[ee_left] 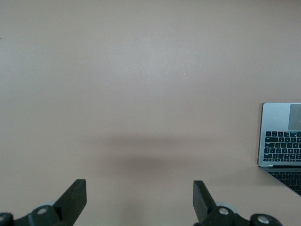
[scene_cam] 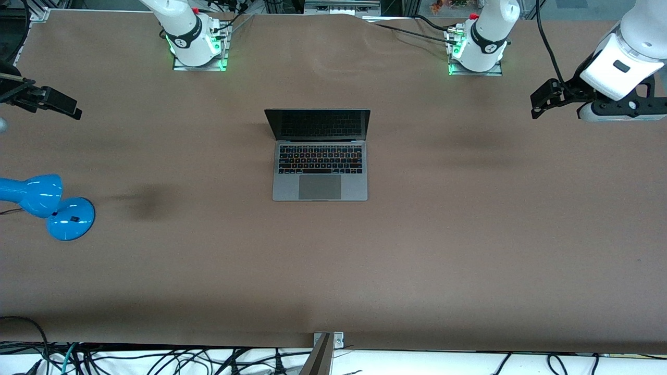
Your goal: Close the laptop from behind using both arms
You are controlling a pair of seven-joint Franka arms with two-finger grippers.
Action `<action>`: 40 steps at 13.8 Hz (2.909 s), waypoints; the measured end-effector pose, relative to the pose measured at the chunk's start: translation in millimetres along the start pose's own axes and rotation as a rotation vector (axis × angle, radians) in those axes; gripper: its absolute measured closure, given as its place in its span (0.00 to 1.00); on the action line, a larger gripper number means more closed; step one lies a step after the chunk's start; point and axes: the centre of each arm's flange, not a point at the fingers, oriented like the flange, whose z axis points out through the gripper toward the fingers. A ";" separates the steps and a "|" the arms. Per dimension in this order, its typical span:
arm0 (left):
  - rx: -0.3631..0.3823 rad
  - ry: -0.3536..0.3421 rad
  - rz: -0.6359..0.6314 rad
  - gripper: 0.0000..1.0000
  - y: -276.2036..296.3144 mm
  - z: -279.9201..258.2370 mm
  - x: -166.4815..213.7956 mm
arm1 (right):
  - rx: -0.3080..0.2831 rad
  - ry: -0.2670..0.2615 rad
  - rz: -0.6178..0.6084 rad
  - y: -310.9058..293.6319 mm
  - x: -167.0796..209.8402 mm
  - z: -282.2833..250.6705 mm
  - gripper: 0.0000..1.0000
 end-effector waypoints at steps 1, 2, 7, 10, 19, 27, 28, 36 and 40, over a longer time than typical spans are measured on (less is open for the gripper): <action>0.000 0.001 -0.001 0.00 -0.8 -1.0 0.1 | 0.000 0.000 0.000 0.0 0.0 0.0 0.00; -0.001 0.002 -0.003 0.00 -1.5 -1.3 0.2 | 0.000 0.000 0.000 0.0 0.0 0.0 0.00; 0.000 -0.002 -0.004 0.00 -2.0 -0.2 0.6 | 0.000 0.000 0.000 0.0 0.0 0.1 0.00; 0.000 -0.004 -0.003 0.00 -1.8 0.9 1.1 | 0.000 0.000 0.000 0.0 0.0 0.1 0.00; 0.002 -0.008 0.019 0.00 10.3 1.2 -1.4 | 0.000 0.000 0.000 0.0 0.1 0.1 0.00; 0.029 -0.036 0.042 0.00 106.4 17.0 -21.3 | 0.000 0.000 0.000 0.1 0.1 0.2 0.00; 0.033 -0.042 0.039 0.00 122.4 21.2 -25.5 | 0.000 0.000 0.000 0.2 0.1 0.2 0.00; 0.014 -0.106 0.055 0.00 217.0 37.1 -71.7 | 0.000 -0.002 0.000 0.2 0.0 0.4 0.00; 0.018 -0.147 0.041 0.00 257.5 50.4 -96.9 | -0.002 -0.019 0.000 0.2 -1.6 2.2 0.00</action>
